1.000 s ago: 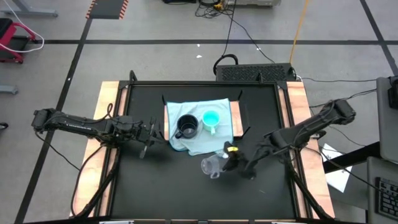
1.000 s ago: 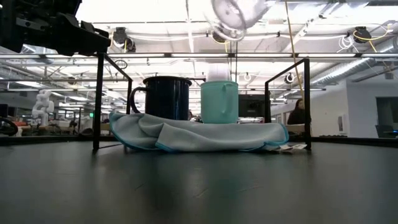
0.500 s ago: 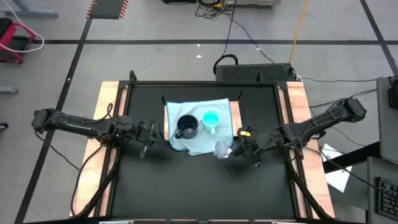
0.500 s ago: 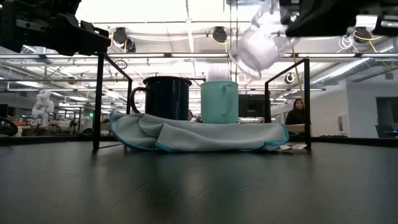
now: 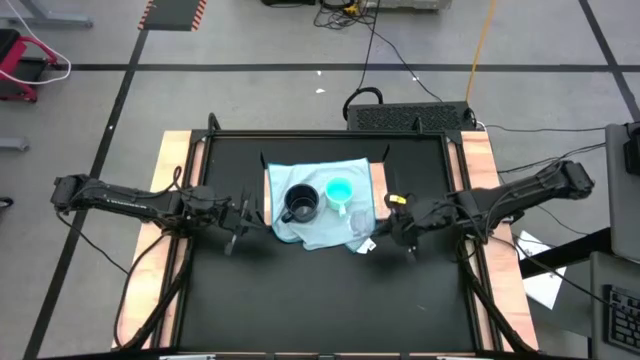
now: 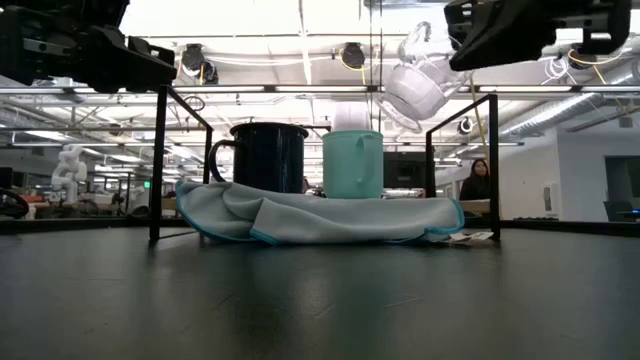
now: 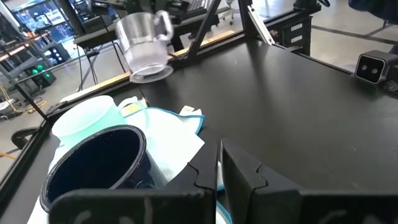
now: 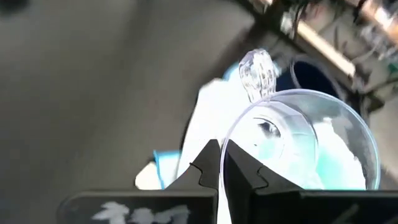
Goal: Stack small to large cups/mugs on shelf
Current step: Put the transparent mug on the microfiber cloth on the shelf
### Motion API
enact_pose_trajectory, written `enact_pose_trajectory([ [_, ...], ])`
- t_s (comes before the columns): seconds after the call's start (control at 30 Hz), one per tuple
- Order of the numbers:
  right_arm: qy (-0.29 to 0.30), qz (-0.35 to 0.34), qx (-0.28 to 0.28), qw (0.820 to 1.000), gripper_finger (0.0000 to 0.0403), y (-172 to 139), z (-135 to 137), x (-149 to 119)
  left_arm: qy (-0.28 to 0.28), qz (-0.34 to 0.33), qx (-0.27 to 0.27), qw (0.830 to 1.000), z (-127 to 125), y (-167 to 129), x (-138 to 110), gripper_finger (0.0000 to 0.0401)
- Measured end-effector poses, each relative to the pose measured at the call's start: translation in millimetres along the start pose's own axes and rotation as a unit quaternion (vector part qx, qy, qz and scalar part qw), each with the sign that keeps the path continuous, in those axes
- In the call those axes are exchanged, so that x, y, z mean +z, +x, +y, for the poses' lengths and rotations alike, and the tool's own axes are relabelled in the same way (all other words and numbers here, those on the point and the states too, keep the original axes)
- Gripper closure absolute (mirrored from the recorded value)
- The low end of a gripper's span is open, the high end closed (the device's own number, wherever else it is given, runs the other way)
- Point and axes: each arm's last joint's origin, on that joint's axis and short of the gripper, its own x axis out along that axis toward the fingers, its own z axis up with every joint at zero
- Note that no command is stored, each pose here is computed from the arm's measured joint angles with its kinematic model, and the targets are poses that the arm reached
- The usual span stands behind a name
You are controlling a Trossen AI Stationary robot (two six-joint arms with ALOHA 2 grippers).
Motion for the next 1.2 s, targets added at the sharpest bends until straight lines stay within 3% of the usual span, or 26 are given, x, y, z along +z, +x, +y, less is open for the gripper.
enact_pose_trajectory([
  [0.4,0.048,0.1,0.02,0.994,0.0403,-29,-36,20,0.021,0.0,0.0,1.0,0,0,0,0.0377],
  [0.73,0.079,0.196,0.094,0.973,0.0403,-3,-56,19,0.023,0.0,0.009,1.0,1,0,0,0.0377],
  [1.2,0.091,0.237,0.144,0.956,0.0403,26,-79,-5,0.021,0.004,0.012,1.0,1,0,0,0.0377],
])
